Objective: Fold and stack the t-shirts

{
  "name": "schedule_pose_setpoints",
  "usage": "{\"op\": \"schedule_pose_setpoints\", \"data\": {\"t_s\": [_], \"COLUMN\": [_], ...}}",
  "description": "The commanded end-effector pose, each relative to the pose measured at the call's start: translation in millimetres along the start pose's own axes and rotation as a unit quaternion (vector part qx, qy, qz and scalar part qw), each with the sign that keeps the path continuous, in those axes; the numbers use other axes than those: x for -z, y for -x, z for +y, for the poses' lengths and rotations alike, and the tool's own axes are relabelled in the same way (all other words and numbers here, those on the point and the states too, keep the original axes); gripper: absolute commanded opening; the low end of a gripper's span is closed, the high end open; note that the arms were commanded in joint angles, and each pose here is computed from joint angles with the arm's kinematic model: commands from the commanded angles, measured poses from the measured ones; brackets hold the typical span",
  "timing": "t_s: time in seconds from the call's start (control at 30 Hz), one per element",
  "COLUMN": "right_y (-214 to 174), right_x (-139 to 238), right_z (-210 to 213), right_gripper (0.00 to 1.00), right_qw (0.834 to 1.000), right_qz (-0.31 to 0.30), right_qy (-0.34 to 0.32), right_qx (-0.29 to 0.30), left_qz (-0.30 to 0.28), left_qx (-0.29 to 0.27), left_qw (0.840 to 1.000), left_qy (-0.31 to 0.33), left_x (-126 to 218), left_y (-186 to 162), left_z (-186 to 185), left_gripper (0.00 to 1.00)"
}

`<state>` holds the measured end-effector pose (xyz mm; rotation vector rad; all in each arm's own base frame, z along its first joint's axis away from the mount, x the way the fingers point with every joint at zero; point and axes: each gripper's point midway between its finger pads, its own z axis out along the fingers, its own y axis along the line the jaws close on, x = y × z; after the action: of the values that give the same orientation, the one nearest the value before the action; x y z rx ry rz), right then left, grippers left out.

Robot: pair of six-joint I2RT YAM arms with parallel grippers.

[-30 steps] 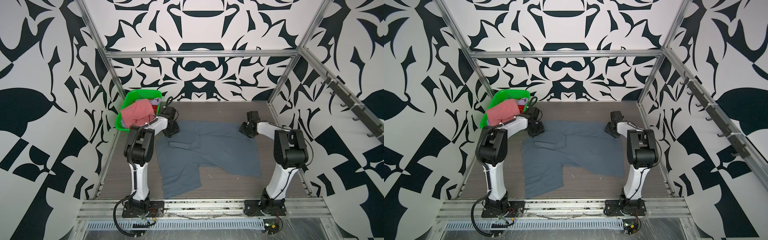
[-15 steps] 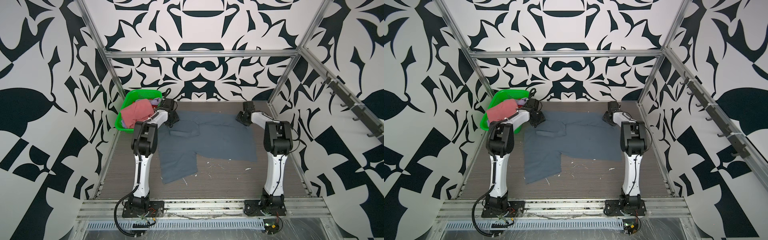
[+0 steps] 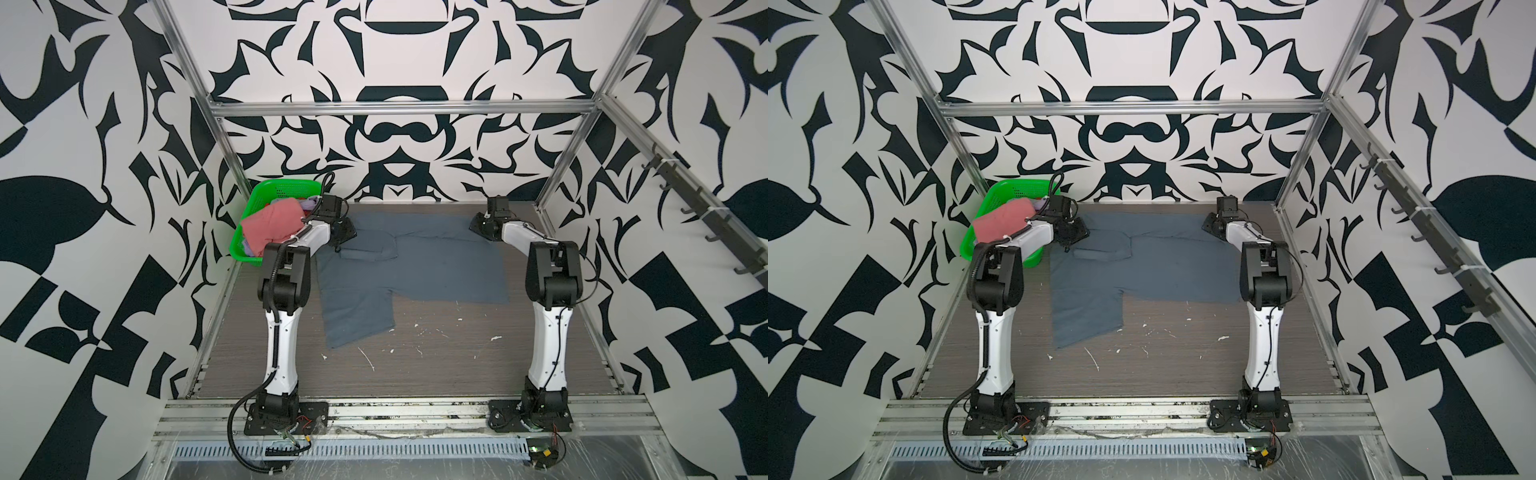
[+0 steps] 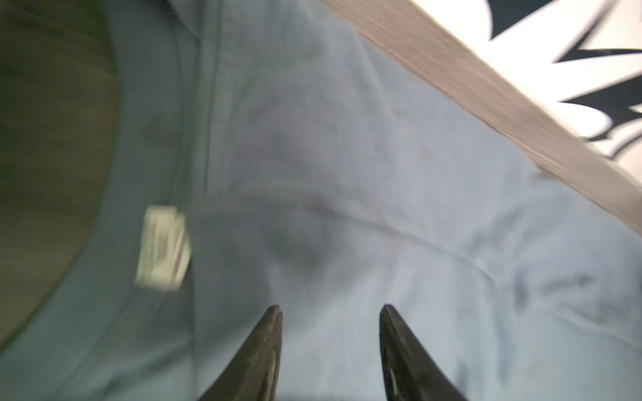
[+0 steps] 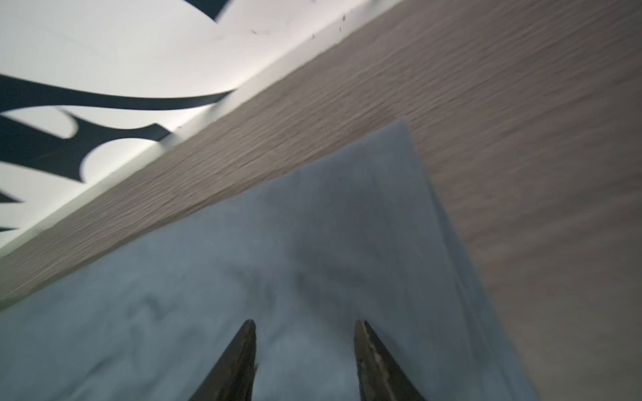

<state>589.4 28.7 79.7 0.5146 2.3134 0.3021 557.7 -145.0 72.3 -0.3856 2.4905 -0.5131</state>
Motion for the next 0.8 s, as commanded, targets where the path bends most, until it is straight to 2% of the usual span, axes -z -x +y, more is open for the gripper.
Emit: {"op": "schedule_pose_setpoints", "data": {"t_s": [0.0, 0.13, 0.33, 0.47, 0.67, 0.77], "right_y": [43, 3, -73, -114, -150, -161], "right_x": [74, 112, 175, 215, 247, 253], "right_z": [30, -2, -50, -75, -107, -119], "right_gripper": [0.5, 0.51, 0.52, 0.55, 0.59, 0.61], "right_qw": [0.996, 0.999, 0.997, 0.995, 0.989, 0.985], "right_qz": [-0.075, -0.027, 0.014, 0.026, 0.041, 0.044], "right_qy": [0.026, -0.035, -0.08, -0.098, -0.143, -0.164], "right_qx": [0.031, 0.014, -0.01, -0.015, -0.01, -0.01], "left_qz": [-0.068, -0.039, 0.011, 0.057, 0.103, 0.121], "left_qx": [-0.026, -0.011, 0.002, 0.049, 0.05, 0.065], "left_qw": [0.996, 0.999, 0.994, 0.987, 0.969, 0.963], "left_qy": [-0.043, 0.026, 0.109, 0.144, 0.219, 0.23], "left_x": [62, 93, 141, 171, 208, 217], "left_y": [28, -8, -94, -158, -239, -270], "left_z": [-40, -20, 23, 59, 93, 107], "left_gripper": [0.5, 0.52, 0.53, 0.52, 0.51, 0.49]}}
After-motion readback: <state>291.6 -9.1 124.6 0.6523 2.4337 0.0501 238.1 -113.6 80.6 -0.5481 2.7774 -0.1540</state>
